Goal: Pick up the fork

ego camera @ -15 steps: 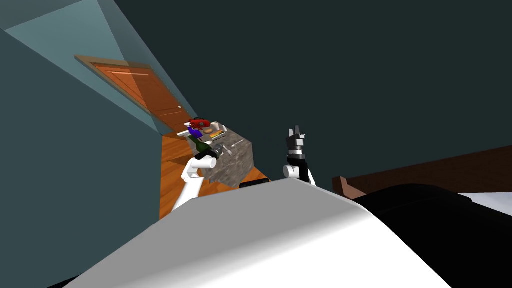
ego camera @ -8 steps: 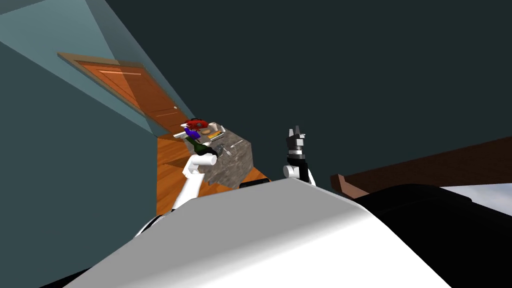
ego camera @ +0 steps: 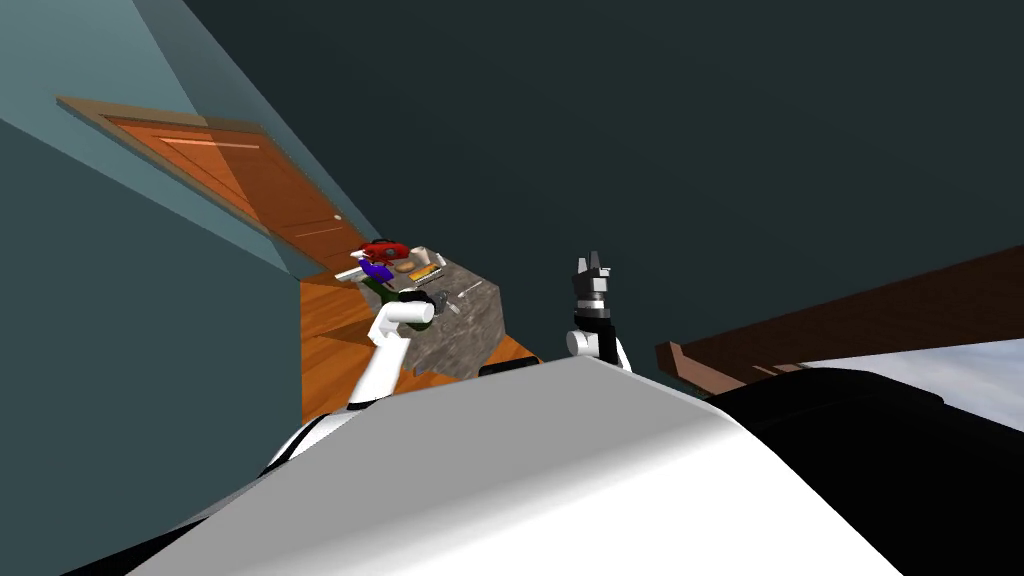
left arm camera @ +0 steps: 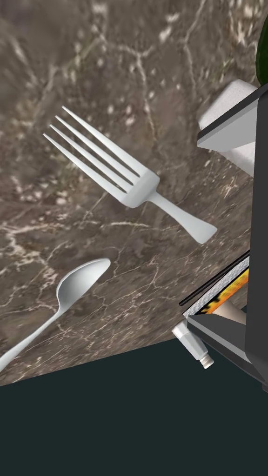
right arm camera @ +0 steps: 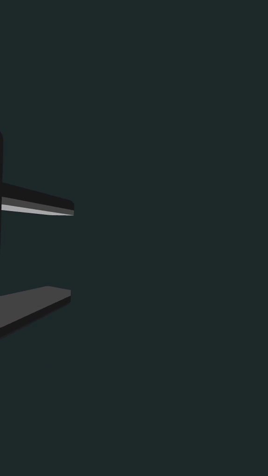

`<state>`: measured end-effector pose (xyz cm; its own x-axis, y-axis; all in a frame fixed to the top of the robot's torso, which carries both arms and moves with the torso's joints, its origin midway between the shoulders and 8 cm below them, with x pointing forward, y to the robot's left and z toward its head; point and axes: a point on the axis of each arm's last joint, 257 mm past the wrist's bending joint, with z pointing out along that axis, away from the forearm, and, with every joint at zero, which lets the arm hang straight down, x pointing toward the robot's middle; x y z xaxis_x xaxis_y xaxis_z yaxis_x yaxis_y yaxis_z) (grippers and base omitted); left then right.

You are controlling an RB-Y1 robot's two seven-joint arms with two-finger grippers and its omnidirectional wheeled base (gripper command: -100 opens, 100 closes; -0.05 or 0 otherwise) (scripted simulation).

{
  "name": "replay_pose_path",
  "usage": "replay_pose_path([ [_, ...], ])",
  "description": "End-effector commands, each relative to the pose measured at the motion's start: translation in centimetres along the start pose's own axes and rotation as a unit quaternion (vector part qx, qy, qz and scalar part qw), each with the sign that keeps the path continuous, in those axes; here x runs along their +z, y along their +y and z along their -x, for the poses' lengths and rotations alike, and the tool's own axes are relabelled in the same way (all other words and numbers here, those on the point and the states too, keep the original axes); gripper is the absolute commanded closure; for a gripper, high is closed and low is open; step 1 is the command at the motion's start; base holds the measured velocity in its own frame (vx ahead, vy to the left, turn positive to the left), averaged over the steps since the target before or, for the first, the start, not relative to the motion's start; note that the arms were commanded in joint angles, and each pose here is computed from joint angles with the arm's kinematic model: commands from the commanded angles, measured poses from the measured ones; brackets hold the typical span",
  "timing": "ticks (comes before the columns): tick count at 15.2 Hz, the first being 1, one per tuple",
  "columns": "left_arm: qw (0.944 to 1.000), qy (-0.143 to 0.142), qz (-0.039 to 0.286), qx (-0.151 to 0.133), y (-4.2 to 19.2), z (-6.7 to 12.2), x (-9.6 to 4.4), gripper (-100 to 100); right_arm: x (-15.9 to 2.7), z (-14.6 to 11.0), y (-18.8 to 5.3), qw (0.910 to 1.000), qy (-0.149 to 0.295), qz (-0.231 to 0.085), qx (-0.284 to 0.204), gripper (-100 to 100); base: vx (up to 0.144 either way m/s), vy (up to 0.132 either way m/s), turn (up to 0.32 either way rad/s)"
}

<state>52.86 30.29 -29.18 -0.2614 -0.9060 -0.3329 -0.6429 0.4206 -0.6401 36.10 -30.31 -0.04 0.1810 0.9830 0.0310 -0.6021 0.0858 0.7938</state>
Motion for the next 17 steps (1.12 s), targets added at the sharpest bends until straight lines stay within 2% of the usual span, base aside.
replay_pose_path([
  [1,0.9999,0.003,0.015,0.000,0.6,-0.2,0.0,-100,0.0,0.0,0.0,1.0000,0.000,0.000,0.000,0,0.006,0.007,-0.005],
  [5,0.9983,0.014,0.057,0.005,1.3,-0.1,0.4,-100,0.0,0.0,0.0,1.0000,0.000,0.000,0.000,0,0.008,0.011,-0.081],
  [10,0.9946,0.024,0.101,0.007,2.8,-0.4,0.3,-100,0.0,0.0,0.0,1.0000,0.000,0.000,0.000,0,0.008,0.016,-0.066],
  [16,0.9877,0.037,0.151,0.010,4.1,-0.5,0.0,-100,0.0,0.0,0.0,1.0000,0.000,0.000,0.000,0,0.010,0.014,-0.062],
  [17,0.9849,0.042,0.167,0.012,4.3,-0.5,-0.1,-100,0.0,0.0,0.0,1.0000,0.000,0.000,0.000,0,0.013,0.016,-0.075],
])
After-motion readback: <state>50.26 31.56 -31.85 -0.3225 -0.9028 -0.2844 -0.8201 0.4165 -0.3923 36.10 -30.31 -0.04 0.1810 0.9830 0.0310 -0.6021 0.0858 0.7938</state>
